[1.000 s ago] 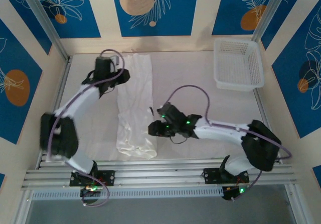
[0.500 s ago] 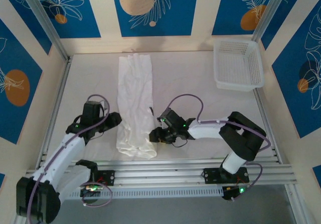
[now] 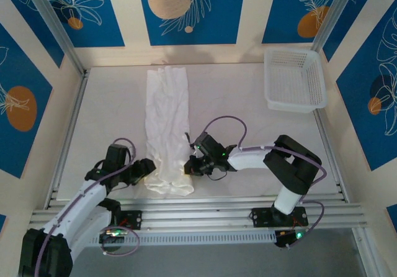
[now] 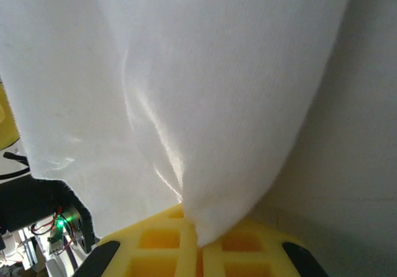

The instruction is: Fold the inside-out t-shirt

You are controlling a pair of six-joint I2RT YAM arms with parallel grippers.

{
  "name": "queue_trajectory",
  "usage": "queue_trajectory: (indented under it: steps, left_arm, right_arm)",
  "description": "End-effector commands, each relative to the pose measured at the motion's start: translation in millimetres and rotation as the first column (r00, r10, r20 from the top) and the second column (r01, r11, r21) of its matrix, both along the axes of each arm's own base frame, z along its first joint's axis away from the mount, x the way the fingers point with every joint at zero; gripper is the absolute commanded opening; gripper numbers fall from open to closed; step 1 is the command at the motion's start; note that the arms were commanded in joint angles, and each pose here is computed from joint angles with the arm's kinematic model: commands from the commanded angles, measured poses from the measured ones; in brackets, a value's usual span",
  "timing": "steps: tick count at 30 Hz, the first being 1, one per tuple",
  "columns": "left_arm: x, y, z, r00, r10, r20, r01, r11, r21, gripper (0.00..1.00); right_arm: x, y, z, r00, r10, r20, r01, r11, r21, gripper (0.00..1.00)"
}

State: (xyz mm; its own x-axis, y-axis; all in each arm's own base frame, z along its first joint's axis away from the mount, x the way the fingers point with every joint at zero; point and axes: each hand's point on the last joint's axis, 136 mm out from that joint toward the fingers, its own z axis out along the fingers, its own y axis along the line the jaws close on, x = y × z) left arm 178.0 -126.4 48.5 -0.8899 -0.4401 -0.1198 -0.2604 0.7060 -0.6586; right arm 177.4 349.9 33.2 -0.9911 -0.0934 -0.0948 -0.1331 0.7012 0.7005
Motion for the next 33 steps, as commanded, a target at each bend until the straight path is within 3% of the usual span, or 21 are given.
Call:
queue_trajectory:
  steps: [1,5,11,14,18,23,26,28,33]
  left_arm:
    - [-5.3,-15.5,1.4,1.0,-0.02,-0.022,0.018,0.995,-0.101,0.59]
    - [-7.8,-14.2,-6.7,0.999,-0.023,-0.043,0.019,0.997,-0.078,0.61]
    - [-4.5,-31.6,3.8,0.995,-0.094,0.014,0.095,0.988,-0.12,0.73]
    - [-6.6,-32.3,-1.5,0.994,-0.112,0.018,0.113,0.99,-0.085,0.73]
    - [-12.2,-26.2,-18.0,0.993,-0.115,-0.035,0.114,0.993,-0.026,0.6]
    - [-17.5,-25.3,-20.7,0.989,-0.133,-0.062,0.133,0.991,-0.001,0.22]
    - [-20.6,-20.7,-14.8,0.989,-0.133,-0.059,0.134,0.991,0.027,0.06]
    - [-26.4,-17.1,-14.0,0.989,-0.122,-0.079,0.126,0.991,0.046,0.0]
    - [-55.6,-22.9,-17.7,0.982,-0.13,-0.134,0.138,0.989,0.056,0.0]
  right_arm:
    - [-6.1,1.3,8.8,1.0,0.01,-0.009,-0.01,1.0,0.017,0.06]
    - [-4.8,2.0,9.6,1.0,0.006,-0.01,-0.006,1.0,0.015,0.05]
    - [-6.9,2.1,9.0,1.0,0.01,-0.024,-0.009,1.0,0.01,0.05]
    - [-6.7,1.6,10.6,1.0,0.006,-0.021,-0.006,1.0,0.011,0.04]
    - [-6.3,-0.7,8.9,1.0,-0.002,-0.023,0.002,1.0,-0.002,0.04]
    - [-6.3,-7.3,6.1,0.999,-0.027,-0.041,0.026,0.999,-0.021,0.01]
    - [-7.7,-16.5,6.8,0.998,-0.056,-0.038,0.055,0.998,-0.028,0.0]
    - [-11.5,-24.0,10.1,0.997,-0.066,-0.031,0.065,0.997,-0.032,0.0]
    - [-38.2,-40.7,23.1,0.999,-0.043,-0.028,0.041,0.997,-0.066,0.0]
